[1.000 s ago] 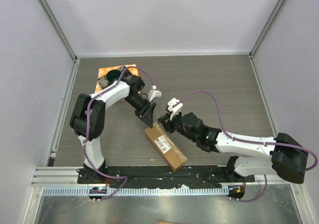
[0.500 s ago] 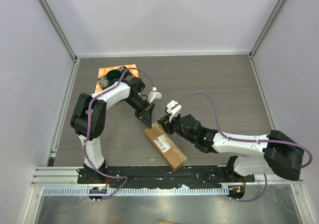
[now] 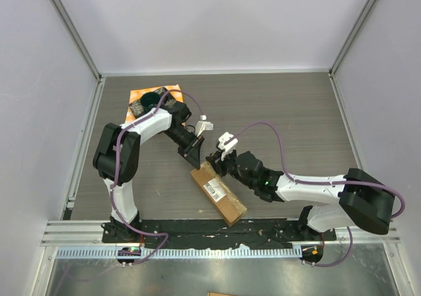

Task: Unpack the express box
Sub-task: Cut the express box at the center of the board.

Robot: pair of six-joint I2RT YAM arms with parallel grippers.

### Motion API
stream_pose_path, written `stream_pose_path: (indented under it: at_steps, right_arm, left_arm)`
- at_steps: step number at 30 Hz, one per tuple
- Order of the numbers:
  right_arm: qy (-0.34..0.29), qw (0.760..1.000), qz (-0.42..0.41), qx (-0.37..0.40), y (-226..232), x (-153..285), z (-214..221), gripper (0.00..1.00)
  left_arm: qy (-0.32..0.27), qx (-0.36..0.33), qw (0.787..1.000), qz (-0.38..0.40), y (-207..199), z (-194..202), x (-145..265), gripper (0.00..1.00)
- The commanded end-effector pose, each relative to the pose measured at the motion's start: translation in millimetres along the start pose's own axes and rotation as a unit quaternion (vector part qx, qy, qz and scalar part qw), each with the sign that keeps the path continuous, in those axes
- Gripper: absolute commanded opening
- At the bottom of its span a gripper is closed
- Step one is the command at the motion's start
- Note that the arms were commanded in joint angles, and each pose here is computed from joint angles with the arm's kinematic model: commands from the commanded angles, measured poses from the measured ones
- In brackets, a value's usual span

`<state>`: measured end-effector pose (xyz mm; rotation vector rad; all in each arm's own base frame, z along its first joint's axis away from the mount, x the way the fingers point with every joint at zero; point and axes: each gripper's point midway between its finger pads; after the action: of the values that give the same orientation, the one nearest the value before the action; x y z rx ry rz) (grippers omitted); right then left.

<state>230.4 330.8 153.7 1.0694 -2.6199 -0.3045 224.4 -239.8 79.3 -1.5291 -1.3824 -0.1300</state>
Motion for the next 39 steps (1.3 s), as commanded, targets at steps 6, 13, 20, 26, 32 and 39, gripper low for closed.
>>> stream_pose_path:
  at_steps: [6,13,20,26,32,39]
  right_arm:
    - [-0.05,0.999,0.0,-0.001,4.8,-6.5,-24.8,0.01]
    - [-0.047,0.999,-0.004,-0.007,6.2,-8.9,-20.6,0.01]
    - [-0.041,0.999,-0.004,-0.008,6.2,-11.8,-16.4,0.01]
    - [-0.038,0.999,-0.006,-0.011,6.9,-13.0,-13.3,0.01]
    - [-0.028,1.0,-0.001,-0.004,3.5,-14.9,-6.7,0.01]
    - [-0.001,1.0,0.011,0.007,-4.5,-14.5,11.9,0.01]
  left_arm:
    - [0.009,-0.016,1.0,-0.003,5.3,4.5,-5.0,0.06]
    - [0.008,-0.016,1.0,0.0,4.5,3.6,-4.9,0.05]
    - [0.008,-0.019,1.0,0.0,3.8,3.5,-4.3,0.04]
    - [0.009,-0.018,1.0,0.001,3.6,4.2,-4.5,0.04]
    - [0.007,-0.018,1.0,0.002,2.9,2.9,-4.1,0.04]
    - [0.007,-0.017,1.0,0.005,1.9,2.8,-4.2,0.01]
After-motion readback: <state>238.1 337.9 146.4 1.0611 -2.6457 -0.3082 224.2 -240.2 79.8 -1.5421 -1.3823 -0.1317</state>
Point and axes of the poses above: each gripper's point midway between its finger pads, its own x axis back along the fingers, its own y axis along the line the jaws close on, z = x × y, and after that the axes turned 14 degrees about -x, right-handed
